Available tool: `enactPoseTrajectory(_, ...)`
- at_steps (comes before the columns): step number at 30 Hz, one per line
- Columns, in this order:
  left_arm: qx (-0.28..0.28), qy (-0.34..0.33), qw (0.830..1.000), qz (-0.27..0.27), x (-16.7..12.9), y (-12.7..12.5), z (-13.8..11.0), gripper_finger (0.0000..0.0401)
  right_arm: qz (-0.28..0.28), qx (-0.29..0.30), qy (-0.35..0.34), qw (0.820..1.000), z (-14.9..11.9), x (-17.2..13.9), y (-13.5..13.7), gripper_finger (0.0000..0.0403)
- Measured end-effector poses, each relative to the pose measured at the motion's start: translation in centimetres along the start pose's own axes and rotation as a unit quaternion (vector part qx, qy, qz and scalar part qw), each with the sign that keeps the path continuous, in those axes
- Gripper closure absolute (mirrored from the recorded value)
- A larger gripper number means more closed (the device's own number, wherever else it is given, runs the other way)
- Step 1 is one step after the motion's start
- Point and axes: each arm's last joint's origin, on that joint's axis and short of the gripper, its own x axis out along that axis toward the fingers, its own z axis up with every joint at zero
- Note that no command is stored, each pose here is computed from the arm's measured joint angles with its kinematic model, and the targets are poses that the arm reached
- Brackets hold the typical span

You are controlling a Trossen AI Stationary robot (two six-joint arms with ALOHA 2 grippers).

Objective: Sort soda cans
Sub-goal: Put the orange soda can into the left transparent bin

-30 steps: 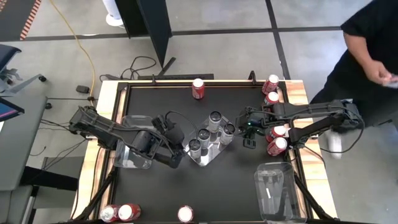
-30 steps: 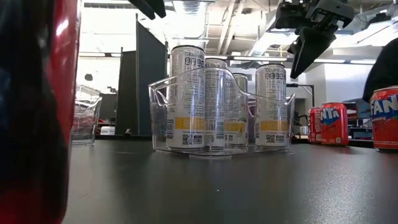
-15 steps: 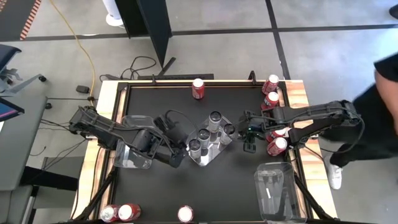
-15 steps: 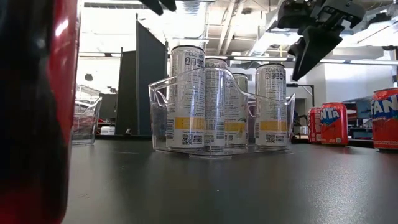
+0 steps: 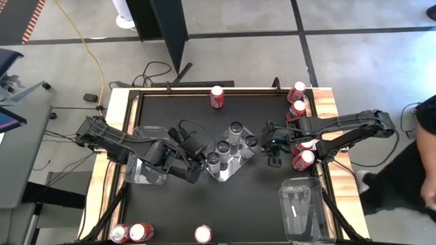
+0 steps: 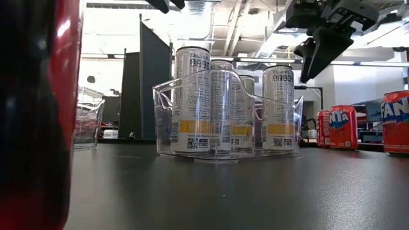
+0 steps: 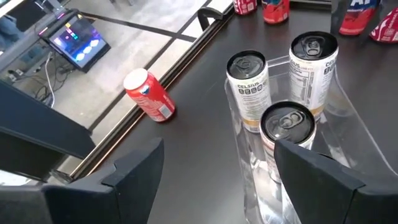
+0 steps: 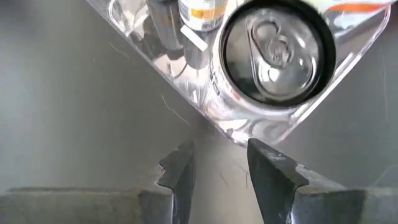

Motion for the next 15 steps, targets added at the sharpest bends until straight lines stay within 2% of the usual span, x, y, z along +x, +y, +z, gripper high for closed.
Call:
enactPoseTrajectory(7,-0.003,0.026,0.999,-0.024,0.25,0.02,-0.06,0.0101,0.002,-0.002,0.011,1.000,-0.24,-0.02,0.24,0.0242)
enactPoseTrajectory(15,0.000,0.026,0.999,-0.022,0.28,0.07,-0.07,0.0101,0.003,0.013,0.010,1.000,-0.23,-0.03,0.33,0.0242)
